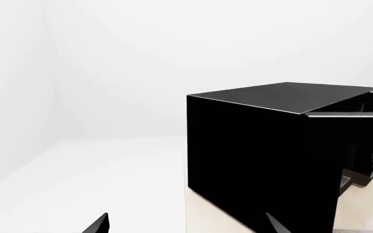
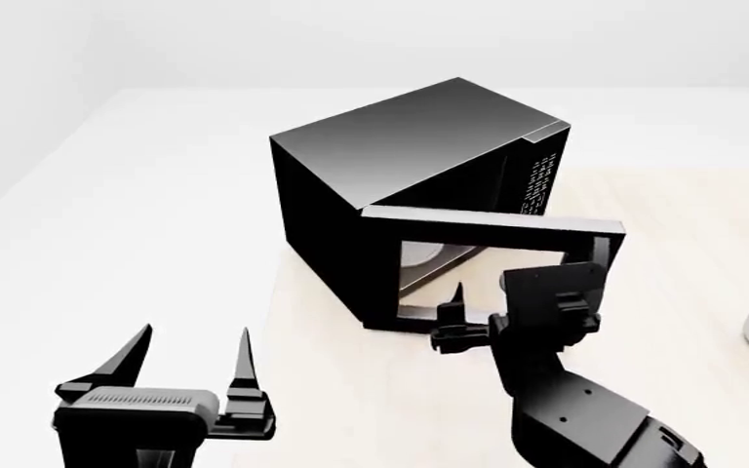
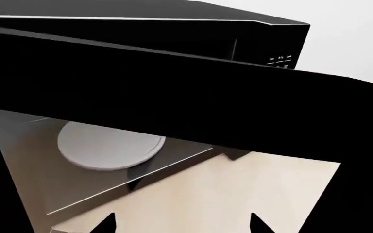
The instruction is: Close the microwave.
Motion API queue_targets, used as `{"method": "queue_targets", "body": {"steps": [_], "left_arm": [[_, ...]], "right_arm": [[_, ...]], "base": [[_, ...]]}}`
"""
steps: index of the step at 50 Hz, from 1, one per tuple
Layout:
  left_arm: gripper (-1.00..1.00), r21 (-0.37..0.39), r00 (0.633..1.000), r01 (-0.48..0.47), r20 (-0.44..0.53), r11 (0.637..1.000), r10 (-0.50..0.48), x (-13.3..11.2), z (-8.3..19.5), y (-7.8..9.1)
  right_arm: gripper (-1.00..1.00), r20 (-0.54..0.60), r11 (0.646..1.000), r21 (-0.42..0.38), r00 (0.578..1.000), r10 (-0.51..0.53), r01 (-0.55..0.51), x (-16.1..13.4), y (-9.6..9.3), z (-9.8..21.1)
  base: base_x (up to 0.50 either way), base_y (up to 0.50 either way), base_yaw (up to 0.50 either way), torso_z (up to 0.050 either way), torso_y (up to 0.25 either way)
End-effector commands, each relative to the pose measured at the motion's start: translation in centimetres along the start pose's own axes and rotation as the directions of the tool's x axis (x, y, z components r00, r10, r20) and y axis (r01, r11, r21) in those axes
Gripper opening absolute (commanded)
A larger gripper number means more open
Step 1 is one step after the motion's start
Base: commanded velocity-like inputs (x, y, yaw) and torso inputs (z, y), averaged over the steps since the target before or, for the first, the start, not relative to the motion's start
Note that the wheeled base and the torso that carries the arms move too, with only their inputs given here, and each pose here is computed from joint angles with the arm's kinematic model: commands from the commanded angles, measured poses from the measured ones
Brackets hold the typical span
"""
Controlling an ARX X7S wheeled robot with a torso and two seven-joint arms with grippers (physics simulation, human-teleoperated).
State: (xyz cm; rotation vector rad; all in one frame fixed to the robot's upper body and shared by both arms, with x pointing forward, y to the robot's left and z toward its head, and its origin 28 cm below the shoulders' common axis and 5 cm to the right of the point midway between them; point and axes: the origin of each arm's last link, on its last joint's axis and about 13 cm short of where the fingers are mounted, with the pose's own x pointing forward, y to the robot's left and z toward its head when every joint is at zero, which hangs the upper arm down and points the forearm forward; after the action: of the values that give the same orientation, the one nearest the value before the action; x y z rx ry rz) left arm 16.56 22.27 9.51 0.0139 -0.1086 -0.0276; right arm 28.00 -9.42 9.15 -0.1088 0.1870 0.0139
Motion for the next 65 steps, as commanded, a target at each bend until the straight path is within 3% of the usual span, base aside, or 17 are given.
{"method": "queue_targets", "body": {"steps": [1, 34, 65], "left_arm": [[1.00, -0.001, 1.000, 0.001, 0.000, 1.000, -0.001, 0.1, 0.0, 0.0], [1.00, -0.003, 1.000, 0.004, -0.003, 1.000, -0.004, 0.0, -0.1, 0.0], [1.00, 0.001, 1.000, 0.003, -0.008, 1.000, -0.003, 0.1, -0.2, -0.1]], "right_arm": [[1.00, 0.016, 0.999, -0.024, 0.999, -0.028, 0.028, 1.4, -0.9, 0.6], [1.00, 0.009, 0.997, -0.078, 1.000, -0.027, 0.028, 4.2, -1.6, 1.4], [1.00, 0.034, 0.986, -0.149, 0.997, 0.075, -0.069, 5.7, -2.1, 2.7]], "base": [[0.00, 0.00, 0.00, 0.000, 0.000], [0.00, 0.00, 0.00, 0.000, 0.000], [0.00, 0.00, 0.00, 0.000, 0.000]]}}
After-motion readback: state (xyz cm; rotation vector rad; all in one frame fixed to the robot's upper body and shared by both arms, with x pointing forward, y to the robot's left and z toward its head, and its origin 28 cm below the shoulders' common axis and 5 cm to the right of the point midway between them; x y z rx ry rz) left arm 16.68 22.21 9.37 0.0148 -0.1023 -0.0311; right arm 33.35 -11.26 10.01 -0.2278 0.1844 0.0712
